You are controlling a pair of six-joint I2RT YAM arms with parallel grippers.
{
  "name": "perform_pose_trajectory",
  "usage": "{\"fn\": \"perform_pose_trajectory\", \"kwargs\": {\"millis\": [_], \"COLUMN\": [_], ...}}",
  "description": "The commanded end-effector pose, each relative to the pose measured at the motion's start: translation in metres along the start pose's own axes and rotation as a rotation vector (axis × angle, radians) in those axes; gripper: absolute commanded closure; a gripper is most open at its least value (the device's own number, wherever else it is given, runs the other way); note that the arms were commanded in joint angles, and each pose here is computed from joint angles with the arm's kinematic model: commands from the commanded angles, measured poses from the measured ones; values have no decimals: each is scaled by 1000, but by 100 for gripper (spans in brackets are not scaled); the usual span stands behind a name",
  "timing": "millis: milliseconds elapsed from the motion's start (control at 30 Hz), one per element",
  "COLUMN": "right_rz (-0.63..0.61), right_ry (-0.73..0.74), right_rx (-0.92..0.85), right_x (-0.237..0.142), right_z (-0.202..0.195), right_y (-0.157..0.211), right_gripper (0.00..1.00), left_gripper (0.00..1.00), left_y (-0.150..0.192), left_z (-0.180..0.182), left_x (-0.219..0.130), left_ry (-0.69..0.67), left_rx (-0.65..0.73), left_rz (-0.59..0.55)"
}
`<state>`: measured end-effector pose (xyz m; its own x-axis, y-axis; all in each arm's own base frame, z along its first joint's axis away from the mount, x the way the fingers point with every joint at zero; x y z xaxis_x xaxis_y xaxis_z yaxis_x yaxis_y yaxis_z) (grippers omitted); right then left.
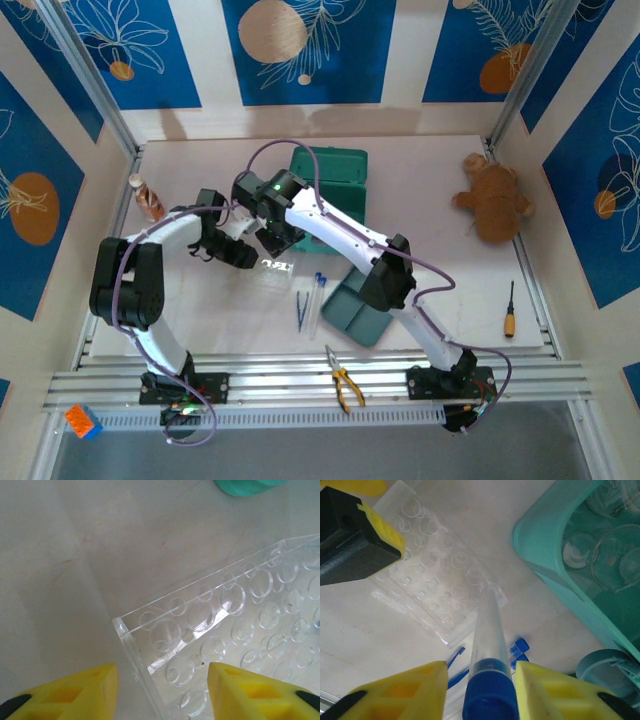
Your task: Organize the chemistry lab equipment
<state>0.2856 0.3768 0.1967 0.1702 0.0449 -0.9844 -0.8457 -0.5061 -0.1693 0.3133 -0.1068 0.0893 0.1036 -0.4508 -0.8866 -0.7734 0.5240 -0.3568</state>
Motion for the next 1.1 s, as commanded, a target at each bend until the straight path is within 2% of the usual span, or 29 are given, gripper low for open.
{"fn": "perform_pose_trajectory", "kwargs": {"millis": [0, 300, 467, 600, 800, 933, 1067], "right_rz": [-92, -220, -265, -249, -146, -90, -57], "right_ry": [-19, -16, -47, -99, -108, -119, -99], "right_rx": [34, 98, 172, 252, 356, 424, 494], "right_x": [-29, -82, -93, -84, -50, -19, 3], "right_z": [-9, -26, -35, -40, -33, -22, -17], "right_y": [-6, 3, 23, 45, 80, 92, 98], "right_gripper": [55, 52, 52, 53, 60, 66, 72], "left_gripper": [50, 50, 50, 50, 50, 49, 49], "left_y": [-2, 3, 9, 16, 20, 16, 14], "left_z": [-7, 3, 10, 23, 29, 23, 25], "left_x": [4, 2, -4, -10, -20, -27, -31], "left_ry": [11, -43, -65, -96, -92, -77, -91], "left_rx": [32, -6, -38, -80, -119, -100, -107], "left_rz": [17, 42, 47, 52, 23, -25, -26]}}
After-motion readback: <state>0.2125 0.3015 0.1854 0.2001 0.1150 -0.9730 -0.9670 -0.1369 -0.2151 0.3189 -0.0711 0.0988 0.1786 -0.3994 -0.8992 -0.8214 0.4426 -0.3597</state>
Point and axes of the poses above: each hand's point on the last joint's axis, 136 mm out from that joint toward the fingers, its own x axis out along the fingers, its own z axis along the line the jaws close on, y = z × x, the point moved 5 cm from there along -x, back along the fingers, and after that the axes turned 7 degrees about x, right-handed, at the moved point
